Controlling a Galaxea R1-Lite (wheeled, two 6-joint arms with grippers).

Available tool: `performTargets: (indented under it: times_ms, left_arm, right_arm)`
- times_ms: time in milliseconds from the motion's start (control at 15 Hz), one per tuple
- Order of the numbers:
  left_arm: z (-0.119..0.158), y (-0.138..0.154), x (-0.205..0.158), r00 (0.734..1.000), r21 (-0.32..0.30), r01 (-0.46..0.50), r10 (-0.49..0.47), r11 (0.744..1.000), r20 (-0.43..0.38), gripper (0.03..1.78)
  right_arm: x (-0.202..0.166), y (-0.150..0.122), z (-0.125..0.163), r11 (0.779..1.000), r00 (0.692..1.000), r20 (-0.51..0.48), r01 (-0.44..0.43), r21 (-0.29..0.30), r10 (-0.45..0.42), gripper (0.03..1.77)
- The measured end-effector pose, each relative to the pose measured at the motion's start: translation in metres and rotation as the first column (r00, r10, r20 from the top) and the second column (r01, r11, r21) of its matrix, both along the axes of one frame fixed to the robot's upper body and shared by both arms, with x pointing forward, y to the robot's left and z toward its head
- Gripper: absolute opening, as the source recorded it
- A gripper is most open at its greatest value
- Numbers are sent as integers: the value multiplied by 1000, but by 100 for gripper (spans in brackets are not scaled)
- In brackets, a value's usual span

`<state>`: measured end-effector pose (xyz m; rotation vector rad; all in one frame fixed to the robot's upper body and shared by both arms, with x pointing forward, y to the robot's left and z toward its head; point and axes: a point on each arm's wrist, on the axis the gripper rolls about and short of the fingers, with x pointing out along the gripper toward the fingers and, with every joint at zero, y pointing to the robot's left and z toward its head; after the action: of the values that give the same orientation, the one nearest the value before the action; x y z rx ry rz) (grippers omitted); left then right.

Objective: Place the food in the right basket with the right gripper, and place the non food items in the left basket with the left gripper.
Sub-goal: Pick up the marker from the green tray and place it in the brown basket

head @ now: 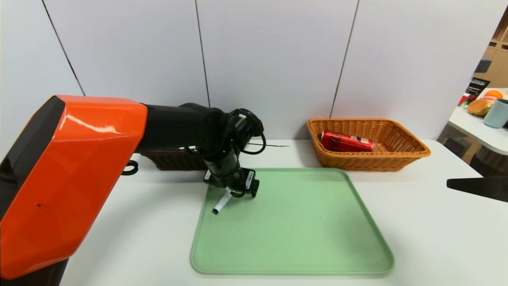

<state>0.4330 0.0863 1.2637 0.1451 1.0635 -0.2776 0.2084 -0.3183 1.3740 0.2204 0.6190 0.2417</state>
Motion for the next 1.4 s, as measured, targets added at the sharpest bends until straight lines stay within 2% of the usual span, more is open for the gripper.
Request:
performTargets:
  times_ms: [600,733,867,1067,1133,1400]
  left_arm:
    - [-3,-1,1,1000,5,-2,2,1000,-6,168]
    - [-4,-1,1,1000,4,-4,4,1000,-7,131]
    - [-4,-1,2,1000,-5,-20,20,1000,-9,103]
    - [-4,-1,2,1000,-7,-24,24,1000,-10,74]
    - [-4,-1,2,1000,-9,-25,25,1000,-10,20]
    - [-4,-1,2,1000,-9,-29,29,1000,-10,16]
  right_arm:
    - [0,0,0,1000,1000,0,0,1,0,170]
    - [0,0,0,1000,1000,1,1,0,-1,170]
    - [0,0,0,1000,1000,1,1,0,-1,170]
    - [0,0,1,1000,1000,3,-1,2,1,170]
    - [0,0,1,1000,1000,4,-1,2,1,170]
    - [0,0,2,1000,1000,6,-1,3,1,170]
